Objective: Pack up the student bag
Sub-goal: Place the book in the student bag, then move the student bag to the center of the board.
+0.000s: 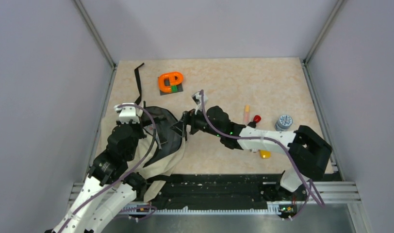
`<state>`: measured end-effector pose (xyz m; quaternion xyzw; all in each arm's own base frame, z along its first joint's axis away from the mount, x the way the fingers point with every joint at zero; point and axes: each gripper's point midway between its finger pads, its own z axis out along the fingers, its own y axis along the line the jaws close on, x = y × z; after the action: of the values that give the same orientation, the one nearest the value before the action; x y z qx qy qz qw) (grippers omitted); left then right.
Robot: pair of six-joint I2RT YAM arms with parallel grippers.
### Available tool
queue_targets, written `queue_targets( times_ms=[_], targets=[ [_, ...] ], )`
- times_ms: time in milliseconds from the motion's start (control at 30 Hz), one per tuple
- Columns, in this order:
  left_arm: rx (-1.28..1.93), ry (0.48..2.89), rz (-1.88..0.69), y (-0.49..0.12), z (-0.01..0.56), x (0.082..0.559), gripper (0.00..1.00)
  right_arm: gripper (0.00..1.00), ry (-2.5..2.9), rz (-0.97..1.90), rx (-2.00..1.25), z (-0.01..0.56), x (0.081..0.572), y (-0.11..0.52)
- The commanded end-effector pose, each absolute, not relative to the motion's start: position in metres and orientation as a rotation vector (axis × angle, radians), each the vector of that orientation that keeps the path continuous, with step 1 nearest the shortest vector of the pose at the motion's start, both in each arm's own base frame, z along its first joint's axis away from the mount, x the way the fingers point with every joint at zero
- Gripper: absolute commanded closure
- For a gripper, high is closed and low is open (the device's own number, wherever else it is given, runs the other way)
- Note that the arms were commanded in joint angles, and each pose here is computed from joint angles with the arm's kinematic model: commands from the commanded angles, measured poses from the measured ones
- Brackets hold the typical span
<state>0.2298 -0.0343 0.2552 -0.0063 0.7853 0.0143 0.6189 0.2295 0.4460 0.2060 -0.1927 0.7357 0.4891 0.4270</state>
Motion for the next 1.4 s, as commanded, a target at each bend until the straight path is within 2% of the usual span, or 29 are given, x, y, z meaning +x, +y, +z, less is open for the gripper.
queue_targets(
  times_ms=[0, 333, 467, 733, 1133, 1200, 1300, 1367],
  targets=[
    [-0.074, 1.697, -0.019, -0.035, 0.283, 0.234, 1.00, 0.20, 1.943, 0.999, -0.451, 0.166, 0.242, 0.408],
    [-0.071, 1.701, -0.019, -0.036, 0.282, 0.235, 1.00, 0.33, 2.071, 0.951, -0.456, 0.113, 0.244, 0.415],
    [-0.067, 1.703, -0.022, -0.037, 0.281, 0.235, 1.00, 0.34, 2.085, 0.870, -0.493, 0.106, 0.260, 0.427],
    [-0.060, 1.708, -0.026, -0.039, 0.280, 0.236, 1.00, 0.45, 2.123, 0.727, -0.560, 0.087, 0.295, 0.443],
    [-0.047, 1.727, -0.026, -0.042, 0.276, 0.239, 1.00, 0.57, 2.133, 0.714, -0.608, 0.076, 0.310, 0.457],
    [-0.037, 1.736, -0.024, -0.043, 0.274, 0.240, 1.00, 0.65, 2.141, 0.742, -0.620, 0.073, 0.307, 0.460],
    [-0.012, 1.753, -0.024, -0.048, 0.270, 0.244, 1.00, 0.99, 2.134, 0.785, -0.594, 0.081, 0.309, 0.460],
    [0.061, 1.764, -0.063, -0.062, 0.269, 0.249, 1.00, 1.00, 2.105, 0.850, -0.573, 0.098, 0.308, 0.458]
  ],
)
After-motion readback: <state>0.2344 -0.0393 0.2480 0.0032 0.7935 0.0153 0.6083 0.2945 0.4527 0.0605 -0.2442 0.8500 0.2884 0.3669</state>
